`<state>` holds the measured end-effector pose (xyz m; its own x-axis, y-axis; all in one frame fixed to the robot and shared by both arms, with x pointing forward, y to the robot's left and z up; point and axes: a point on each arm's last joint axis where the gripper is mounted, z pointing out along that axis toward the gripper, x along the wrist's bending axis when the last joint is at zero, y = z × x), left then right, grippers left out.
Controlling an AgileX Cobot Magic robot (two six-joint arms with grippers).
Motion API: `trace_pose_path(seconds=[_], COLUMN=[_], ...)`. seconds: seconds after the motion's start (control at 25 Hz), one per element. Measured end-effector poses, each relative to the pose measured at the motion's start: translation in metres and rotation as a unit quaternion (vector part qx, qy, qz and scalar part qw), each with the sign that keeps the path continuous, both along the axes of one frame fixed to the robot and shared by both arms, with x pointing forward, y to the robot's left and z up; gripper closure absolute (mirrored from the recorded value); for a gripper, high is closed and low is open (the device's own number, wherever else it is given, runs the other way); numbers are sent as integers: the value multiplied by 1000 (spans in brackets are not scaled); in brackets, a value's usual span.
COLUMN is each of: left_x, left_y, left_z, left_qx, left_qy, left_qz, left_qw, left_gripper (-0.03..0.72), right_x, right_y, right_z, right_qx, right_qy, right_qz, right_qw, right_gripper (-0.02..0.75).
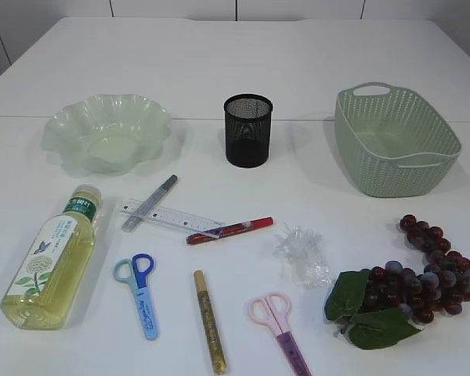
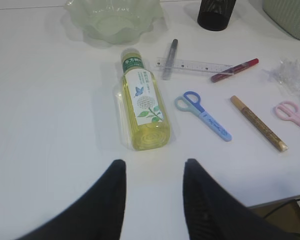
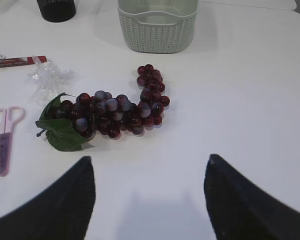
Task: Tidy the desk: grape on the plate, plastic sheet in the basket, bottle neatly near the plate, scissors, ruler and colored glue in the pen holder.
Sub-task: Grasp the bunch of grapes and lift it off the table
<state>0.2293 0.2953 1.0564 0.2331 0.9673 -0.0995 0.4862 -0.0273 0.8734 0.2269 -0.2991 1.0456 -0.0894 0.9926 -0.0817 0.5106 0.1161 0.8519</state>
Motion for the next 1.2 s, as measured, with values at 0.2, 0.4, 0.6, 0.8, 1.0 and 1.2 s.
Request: trace_pose_path(seconds=[0.2,0.4,0.6,0.8,1.0,1.2], left_x=[0,-3,-3,19,53,85], left_y=[-1,-9,-11,-15,-20,-20], left_z=[0,19,30,38,58,90], left_qx=[-5,-68,-84,-61,-19,24], left_qy=[-1,-56,-79,-31,38,61], left_qz=[-3,-30,-39,-43,-43,-32], left_qw=[1000,996,993,997,998,997], left_gripper=[410,410,410,410,410,396], right_x=[0,3,31,63,94,126], right_y=[0,1,6,8,9,11], right_z=[1,8,18,37,46,51], right_qx=[5,42,69,74,86,111], right_qy=[-1,21,101,156,198,260], right_qz=[-3,-24,-21,-27,-44,-81], right_qw=[1000,999,992,985,975,956], right_gripper=[208,208,208,208,208,208])
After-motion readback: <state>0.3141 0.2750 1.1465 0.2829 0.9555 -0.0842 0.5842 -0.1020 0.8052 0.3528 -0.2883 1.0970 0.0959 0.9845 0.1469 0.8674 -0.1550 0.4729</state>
